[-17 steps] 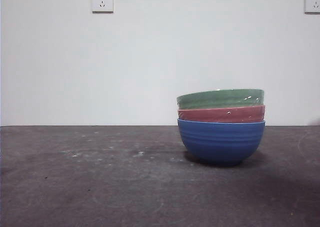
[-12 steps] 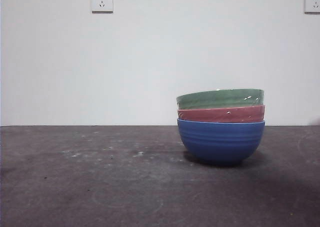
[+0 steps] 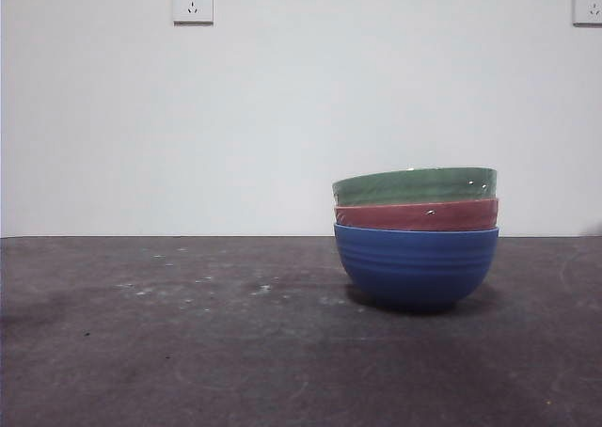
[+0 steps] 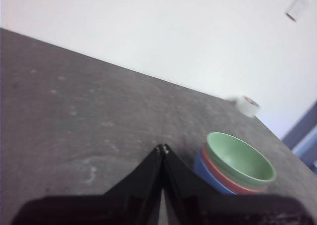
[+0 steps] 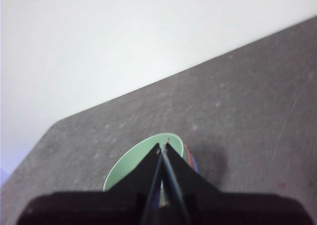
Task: Pick up the green bowl on the top,put the green bowl on the left,pick up the red bowl in the middle,put the red bowl on the right
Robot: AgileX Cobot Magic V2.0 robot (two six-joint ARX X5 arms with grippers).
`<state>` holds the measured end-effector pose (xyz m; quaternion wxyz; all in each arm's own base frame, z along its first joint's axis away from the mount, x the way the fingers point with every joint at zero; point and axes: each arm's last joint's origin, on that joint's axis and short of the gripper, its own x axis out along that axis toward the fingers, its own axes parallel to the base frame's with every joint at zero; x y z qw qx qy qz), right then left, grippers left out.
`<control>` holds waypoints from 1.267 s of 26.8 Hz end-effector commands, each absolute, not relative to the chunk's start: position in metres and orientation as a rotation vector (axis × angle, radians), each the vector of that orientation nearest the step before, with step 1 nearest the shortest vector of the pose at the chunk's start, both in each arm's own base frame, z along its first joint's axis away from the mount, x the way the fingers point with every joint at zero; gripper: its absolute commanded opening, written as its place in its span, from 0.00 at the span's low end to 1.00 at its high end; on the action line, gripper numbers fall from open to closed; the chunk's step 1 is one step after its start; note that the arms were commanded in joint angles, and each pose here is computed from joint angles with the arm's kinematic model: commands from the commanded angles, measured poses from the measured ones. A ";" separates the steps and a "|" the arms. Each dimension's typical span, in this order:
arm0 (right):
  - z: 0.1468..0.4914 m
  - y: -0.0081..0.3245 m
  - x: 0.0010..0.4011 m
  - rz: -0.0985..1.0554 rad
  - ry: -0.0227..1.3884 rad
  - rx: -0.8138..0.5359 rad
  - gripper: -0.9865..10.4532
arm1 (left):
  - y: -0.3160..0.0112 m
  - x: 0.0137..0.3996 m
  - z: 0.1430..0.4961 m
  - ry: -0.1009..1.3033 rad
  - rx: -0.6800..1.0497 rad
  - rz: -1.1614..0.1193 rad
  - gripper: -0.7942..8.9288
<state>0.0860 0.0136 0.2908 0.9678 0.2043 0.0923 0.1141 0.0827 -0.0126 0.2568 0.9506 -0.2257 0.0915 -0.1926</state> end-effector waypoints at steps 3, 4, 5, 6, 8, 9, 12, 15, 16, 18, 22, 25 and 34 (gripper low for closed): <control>0.319 0.015 0.097 0.233 0.251 0.273 0.08 | -0.015 0.098 0.283 0.239 -0.360 -0.470 0.08; 0.324 0.015 0.100 0.233 0.276 0.243 0.08 | -0.016 0.103 0.289 0.256 -0.349 -0.496 0.08; 0.328 0.016 0.103 0.234 0.298 0.215 0.08 | -0.016 0.107 0.293 0.271 -0.341 -0.522 0.08; 0.332 0.016 0.107 0.236 0.325 0.182 0.08 | -0.017 0.112 0.299 0.288 -0.327 -0.557 0.08; 0.338 0.017 0.113 0.242 0.376 0.120 0.08 | -0.019 0.122 0.309 0.314 -0.298 -0.626 0.08; 0.341 0.017 0.117 0.249 0.403 0.089 0.08 | -0.020 0.128 0.314 0.330 -0.282 -0.657 0.08; 0.347 0.020 0.128 0.319 0.455 0.003 0.09 | -0.022 0.145 0.326 0.386 -0.224 -0.708 0.08; 0.348 0.021 0.137 0.356 0.474 -0.048 0.09 | -0.029 0.162 0.337 0.440 -0.153 -0.759 0.08; 0.347 0.022 0.139 0.360 0.481 -0.060 0.09 | -0.032 0.167 0.340 0.454 -0.126 -0.781 0.08; 0.345 0.022 0.144 0.362 0.497 -0.066 0.09 | -0.039 0.177 0.346 0.479 -0.099 -0.814 0.10; 0.342 0.023 0.150 0.359 0.525 -0.064 0.28 | -0.060 0.200 0.355 0.515 -0.065 -0.843 0.42; 0.342 0.023 0.152 0.351 0.518 -0.067 0.34 | -0.091 0.220 0.361 0.541 -0.015 -0.920 0.44; 0.348 0.023 0.153 0.342 0.481 -0.044 0.33 | -0.226 0.274 0.353 0.662 0.321 -1.174 0.44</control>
